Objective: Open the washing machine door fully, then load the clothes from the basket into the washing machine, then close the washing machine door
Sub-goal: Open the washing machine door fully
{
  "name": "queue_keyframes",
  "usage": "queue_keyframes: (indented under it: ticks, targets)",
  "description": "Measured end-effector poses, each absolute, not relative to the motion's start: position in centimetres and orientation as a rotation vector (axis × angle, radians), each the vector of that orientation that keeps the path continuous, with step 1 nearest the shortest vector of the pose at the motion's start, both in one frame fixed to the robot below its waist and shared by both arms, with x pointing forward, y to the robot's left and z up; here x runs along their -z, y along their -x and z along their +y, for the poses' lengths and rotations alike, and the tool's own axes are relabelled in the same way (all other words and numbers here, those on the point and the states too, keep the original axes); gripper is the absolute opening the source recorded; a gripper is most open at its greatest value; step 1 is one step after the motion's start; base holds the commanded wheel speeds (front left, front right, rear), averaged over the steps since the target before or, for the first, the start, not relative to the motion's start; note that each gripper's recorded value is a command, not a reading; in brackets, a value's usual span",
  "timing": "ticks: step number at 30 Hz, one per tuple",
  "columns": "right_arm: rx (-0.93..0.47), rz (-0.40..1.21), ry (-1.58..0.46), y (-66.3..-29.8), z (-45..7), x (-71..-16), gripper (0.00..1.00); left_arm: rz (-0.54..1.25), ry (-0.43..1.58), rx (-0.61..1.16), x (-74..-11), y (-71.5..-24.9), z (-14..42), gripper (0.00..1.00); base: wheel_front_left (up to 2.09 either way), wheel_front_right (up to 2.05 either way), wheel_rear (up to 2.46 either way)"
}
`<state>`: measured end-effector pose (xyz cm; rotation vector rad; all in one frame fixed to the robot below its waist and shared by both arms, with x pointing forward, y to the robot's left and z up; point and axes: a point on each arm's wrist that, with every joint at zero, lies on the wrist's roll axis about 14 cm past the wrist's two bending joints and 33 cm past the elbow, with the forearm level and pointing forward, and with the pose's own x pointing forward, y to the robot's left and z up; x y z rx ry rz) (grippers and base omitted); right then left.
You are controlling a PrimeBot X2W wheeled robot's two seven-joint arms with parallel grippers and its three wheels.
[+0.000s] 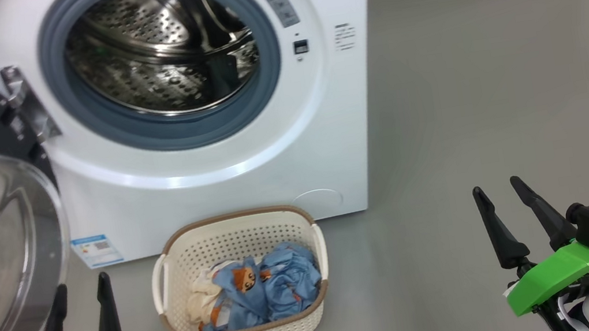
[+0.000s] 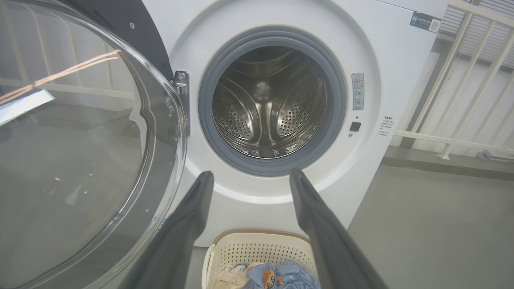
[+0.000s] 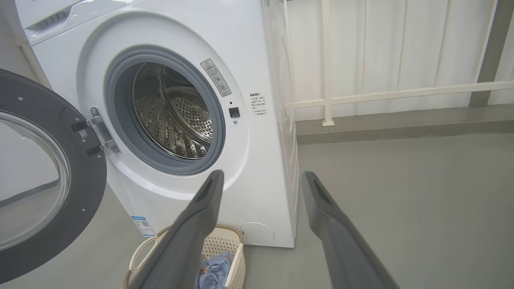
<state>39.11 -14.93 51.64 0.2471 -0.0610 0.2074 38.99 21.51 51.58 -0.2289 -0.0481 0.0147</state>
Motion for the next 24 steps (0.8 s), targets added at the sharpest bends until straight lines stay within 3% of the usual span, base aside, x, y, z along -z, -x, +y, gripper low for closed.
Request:
queue_keyframes:
  ticks: [24]
  targets:
    - [-0.122,-0.078,-0.209,-37.9,-18.4,-51.8,1.0,-0.019,0.247,0.04,-50.6,-39.7,18.6,1.0,0.0,0.0,0.0]
